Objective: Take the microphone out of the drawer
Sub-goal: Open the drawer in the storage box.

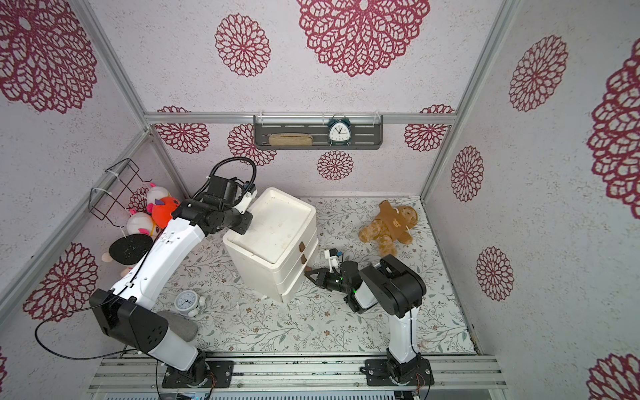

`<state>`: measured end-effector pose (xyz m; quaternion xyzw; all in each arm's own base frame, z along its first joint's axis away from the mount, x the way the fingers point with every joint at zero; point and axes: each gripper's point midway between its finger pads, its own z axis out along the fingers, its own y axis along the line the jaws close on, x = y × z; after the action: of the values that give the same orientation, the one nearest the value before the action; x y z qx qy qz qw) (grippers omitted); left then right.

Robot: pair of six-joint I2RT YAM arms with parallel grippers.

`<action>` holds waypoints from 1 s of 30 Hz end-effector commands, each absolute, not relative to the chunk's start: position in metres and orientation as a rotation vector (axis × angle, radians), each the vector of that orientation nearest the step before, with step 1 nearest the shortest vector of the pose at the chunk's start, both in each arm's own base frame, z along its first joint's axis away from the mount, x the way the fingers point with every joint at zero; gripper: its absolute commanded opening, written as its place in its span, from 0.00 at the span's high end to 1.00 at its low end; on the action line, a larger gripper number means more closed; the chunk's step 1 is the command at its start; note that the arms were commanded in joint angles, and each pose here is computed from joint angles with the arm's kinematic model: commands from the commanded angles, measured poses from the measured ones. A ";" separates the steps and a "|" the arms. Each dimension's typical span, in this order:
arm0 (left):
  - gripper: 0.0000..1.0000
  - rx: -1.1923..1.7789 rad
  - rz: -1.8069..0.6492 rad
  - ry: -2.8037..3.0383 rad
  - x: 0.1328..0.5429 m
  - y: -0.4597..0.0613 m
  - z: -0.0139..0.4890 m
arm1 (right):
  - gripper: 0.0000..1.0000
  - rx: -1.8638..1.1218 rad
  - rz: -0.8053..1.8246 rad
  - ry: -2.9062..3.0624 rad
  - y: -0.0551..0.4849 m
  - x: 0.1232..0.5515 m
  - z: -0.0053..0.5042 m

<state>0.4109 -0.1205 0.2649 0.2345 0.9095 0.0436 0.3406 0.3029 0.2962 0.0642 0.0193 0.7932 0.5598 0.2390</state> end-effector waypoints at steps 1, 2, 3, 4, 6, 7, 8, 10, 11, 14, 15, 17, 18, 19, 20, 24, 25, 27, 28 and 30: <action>1.00 0.541 0.496 2.441 0.420 -0.062 0.241 | 1.00 0.049 1.345 2.222 0.279 0.308 0.054; 1.00 0.535 0.501 2.443 0.420 -0.061 0.241 | 1.00 0.053 1.317 2.238 0.276 0.307 0.052; 1.00 0.529 0.502 2.441 0.421 -0.060 0.241 | 1.00 0.058 1.295 2.246 0.273 0.307 0.052; 1.00 0.521 0.505 2.440 0.421 -0.059 0.242 | 1.00 0.062 1.265 2.264 0.269 0.305 0.049; 1.00 0.511 0.509 2.437 0.422 -0.058 0.242 | 1.00 0.071 1.209 2.296 0.262 0.303 0.045; 1.00 0.508 0.516 2.435 0.423 -0.057 0.243 | 1.00 0.077 1.168 2.317 0.258 0.301 0.041; 1.00 0.505 0.522 2.435 0.424 -0.056 0.243 | 1.00 0.081 1.130 2.336 0.253 0.300 0.039; 1.00 0.502 0.538 2.437 0.425 -0.054 0.242 | 1.00 0.097 1.057 2.367 0.243 0.297 0.035; 1.00 0.497 0.545 2.436 0.426 -0.053 0.243 | 1.00 0.103 1.017 2.383 0.238 0.296 0.033; 1.00 0.494 0.557 2.433 0.428 -0.051 0.244 | 1.00 0.124 0.899 2.417 0.221 0.291 0.032; 1.00 0.493 0.560 2.432 0.428 -0.051 0.245 | 1.00 0.128 0.860 2.425 0.216 0.290 0.032; 1.00 0.490 0.561 2.430 0.429 -0.051 0.245 | 1.00 0.128 0.775 2.453 0.205 0.287 0.033; 1.00 0.491 0.563 2.430 0.429 -0.051 0.245 | 1.00 0.125 0.740 2.466 0.200 0.286 0.033; 1.00 0.491 0.564 2.429 0.429 -0.050 0.245 | 1.00 0.121 0.696 2.479 0.195 0.284 0.034; 1.00 0.492 0.564 2.427 0.429 -0.051 0.246 | 1.00 0.119 0.664 2.487 0.190 0.283 0.036; 1.00 0.496 0.570 2.419 0.429 -0.050 0.249 | 1.00 0.126 0.552 2.501 0.172 0.278 0.040; 1.00 0.498 0.567 2.418 0.429 -0.050 0.249 | 1.00 0.129 0.531 2.503 0.167 0.277 0.040; 1.00 0.502 0.561 2.413 0.428 -0.051 0.251 | 1.00 0.137 0.501 2.506 0.159 0.276 0.041; 1.00 0.501 0.555 2.411 0.428 -0.051 0.251 | 1.00 0.141 0.493 2.503 0.156 0.275 0.042; 1.00 0.505 0.541 2.409 0.427 -0.053 0.252 | 1.00 0.137 0.485 2.498 0.153 0.274 0.045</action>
<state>0.4174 -0.1109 0.2653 0.2123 0.9120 0.0684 0.3442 0.2805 0.1846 0.0577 0.0400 0.9180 0.2543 0.3017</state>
